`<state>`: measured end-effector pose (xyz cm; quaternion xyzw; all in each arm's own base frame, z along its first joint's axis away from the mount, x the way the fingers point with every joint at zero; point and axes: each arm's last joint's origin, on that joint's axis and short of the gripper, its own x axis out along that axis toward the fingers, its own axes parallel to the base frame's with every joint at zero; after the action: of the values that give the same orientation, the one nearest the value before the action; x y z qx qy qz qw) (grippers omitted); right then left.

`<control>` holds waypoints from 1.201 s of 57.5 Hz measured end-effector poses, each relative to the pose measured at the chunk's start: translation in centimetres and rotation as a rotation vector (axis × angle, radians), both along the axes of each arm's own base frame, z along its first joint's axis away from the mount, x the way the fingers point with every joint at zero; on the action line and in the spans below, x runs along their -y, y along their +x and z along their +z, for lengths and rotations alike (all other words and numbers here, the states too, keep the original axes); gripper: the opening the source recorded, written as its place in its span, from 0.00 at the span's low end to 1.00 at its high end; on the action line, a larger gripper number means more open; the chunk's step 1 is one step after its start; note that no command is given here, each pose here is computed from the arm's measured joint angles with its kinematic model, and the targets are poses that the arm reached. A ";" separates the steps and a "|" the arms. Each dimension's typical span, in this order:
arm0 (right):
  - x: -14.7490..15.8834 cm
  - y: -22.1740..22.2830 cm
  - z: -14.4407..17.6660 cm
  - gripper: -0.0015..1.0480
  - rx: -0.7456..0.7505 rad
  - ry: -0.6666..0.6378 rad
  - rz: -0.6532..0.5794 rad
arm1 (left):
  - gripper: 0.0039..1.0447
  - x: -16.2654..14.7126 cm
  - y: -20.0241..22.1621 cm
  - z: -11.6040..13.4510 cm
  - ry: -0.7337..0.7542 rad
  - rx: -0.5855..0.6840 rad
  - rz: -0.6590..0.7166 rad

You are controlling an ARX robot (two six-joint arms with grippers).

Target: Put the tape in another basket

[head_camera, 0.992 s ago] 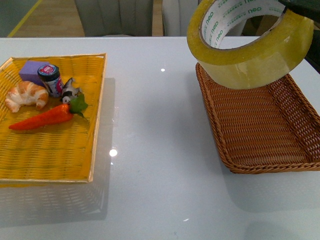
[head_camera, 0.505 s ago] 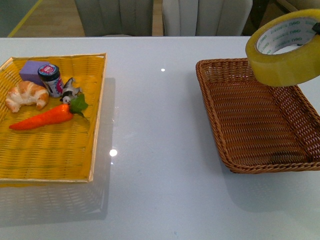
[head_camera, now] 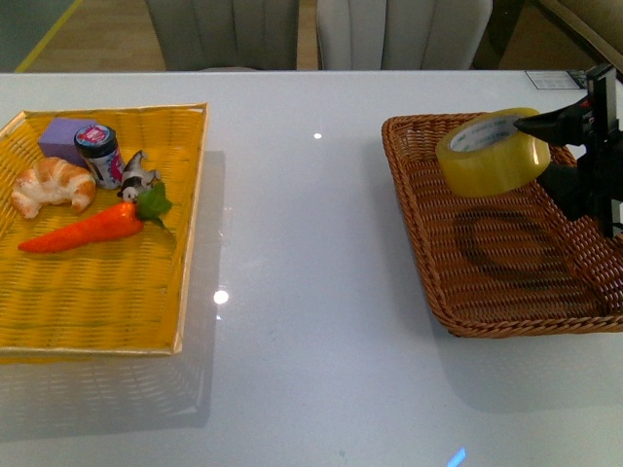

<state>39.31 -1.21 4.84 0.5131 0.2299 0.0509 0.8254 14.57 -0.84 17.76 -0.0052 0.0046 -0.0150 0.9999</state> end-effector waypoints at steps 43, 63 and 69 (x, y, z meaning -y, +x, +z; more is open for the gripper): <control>3.4 -5.4 2.0 0.91 -0.041 -0.026 -0.134 | 0.01 -0.8 -2.8 -0.6 0.001 0.024 0.026; 2.7 -16.7 9.3 0.83 0.174 -0.531 -0.155 | 0.01 -0.8 -3.5 -0.7 0.001 0.023 0.026; 1.7 -20.0 11.3 0.66 0.426 -0.847 -0.155 | 0.01 -0.8 -3.7 -0.7 0.001 0.023 0.026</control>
<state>19.35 -2.87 16.12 0.1256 0.0175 -0.0049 0.9919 10.89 -0.05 17.08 -0.0047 -0.0070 -0.0021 1.0000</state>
